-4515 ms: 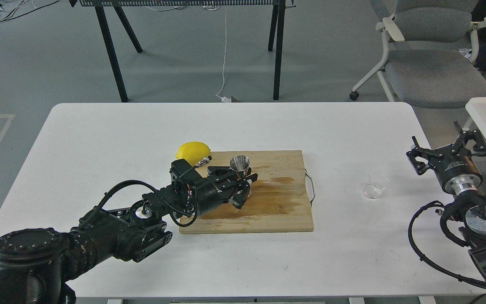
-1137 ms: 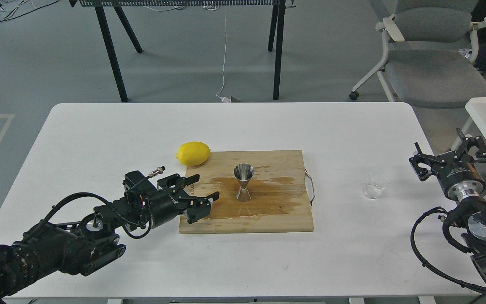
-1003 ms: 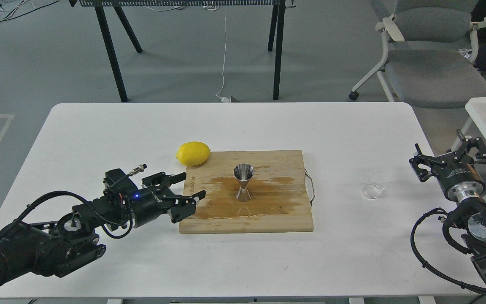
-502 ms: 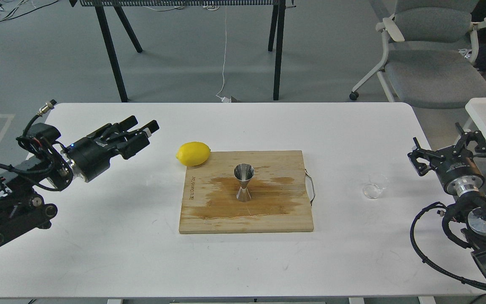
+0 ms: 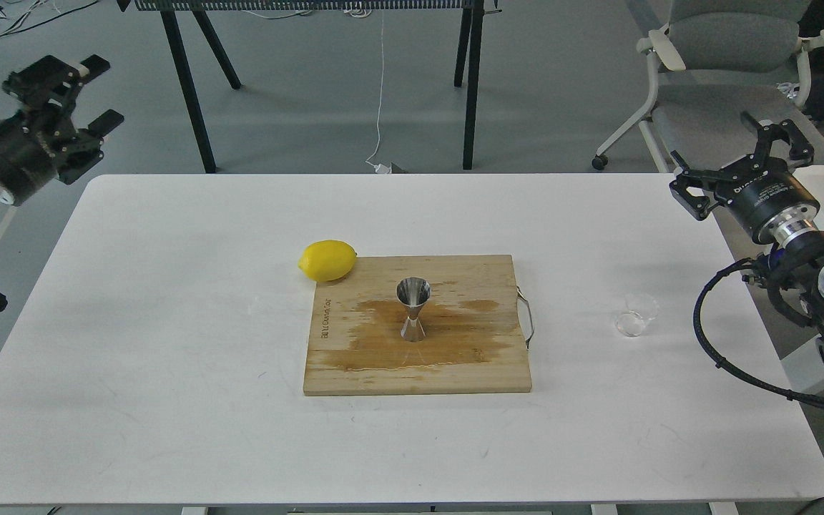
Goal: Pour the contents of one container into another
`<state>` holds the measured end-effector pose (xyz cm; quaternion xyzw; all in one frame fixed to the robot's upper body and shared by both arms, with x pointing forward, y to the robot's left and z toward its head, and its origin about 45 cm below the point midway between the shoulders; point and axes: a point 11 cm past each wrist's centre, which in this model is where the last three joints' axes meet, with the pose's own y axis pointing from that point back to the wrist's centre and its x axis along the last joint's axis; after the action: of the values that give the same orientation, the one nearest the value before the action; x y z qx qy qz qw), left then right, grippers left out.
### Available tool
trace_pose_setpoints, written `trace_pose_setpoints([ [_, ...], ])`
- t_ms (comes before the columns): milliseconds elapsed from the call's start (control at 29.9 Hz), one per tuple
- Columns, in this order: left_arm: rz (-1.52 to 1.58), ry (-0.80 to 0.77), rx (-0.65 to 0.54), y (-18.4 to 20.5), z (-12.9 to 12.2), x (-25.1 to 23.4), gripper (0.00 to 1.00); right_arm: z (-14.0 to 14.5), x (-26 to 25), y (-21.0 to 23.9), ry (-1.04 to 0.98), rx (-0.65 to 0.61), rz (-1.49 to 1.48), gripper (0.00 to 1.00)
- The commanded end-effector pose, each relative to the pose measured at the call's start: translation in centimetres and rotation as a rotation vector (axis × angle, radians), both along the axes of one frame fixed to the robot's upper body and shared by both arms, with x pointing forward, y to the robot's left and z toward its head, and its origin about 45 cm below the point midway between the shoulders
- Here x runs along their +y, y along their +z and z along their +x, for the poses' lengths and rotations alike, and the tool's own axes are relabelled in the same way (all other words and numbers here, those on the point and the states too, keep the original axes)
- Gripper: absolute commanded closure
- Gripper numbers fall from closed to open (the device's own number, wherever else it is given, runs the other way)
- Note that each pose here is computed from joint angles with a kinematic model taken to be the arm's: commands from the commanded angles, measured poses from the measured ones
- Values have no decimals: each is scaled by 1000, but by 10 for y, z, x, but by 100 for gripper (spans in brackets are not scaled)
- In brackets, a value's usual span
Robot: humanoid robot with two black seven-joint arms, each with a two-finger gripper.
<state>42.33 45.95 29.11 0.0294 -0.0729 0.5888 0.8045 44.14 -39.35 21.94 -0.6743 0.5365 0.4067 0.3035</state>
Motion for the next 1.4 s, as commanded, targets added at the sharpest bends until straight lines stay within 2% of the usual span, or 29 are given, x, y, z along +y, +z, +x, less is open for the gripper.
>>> trace_pose_setpoints([
  [0, -147, 98, -10, -4, -4, 21, 12, 1, 20, 16, 115, -9, 77, 1],
  [167, -318, 148, -16, -19, -6, 20, 11, -6, 27, 12, 148, 328, 63, 1],
  [401, -594, 234, -58, -29, -6, 21, 11, -31, 1, -3, 30, 565, 178, 1],
  [602, -647, 235, -34, -47, -4, 7, 11, -47, -31, -2, -142, 469, 323, 1],
  [903, -629, 286, -15, -60, -12, 20, 10, -91, -4, -45, -139, 389, 369, 1],
  [1371, -626, 332, 26, -85, -23, 26, 10, -130, 8, -92, -127, 481, 361, 1],
])
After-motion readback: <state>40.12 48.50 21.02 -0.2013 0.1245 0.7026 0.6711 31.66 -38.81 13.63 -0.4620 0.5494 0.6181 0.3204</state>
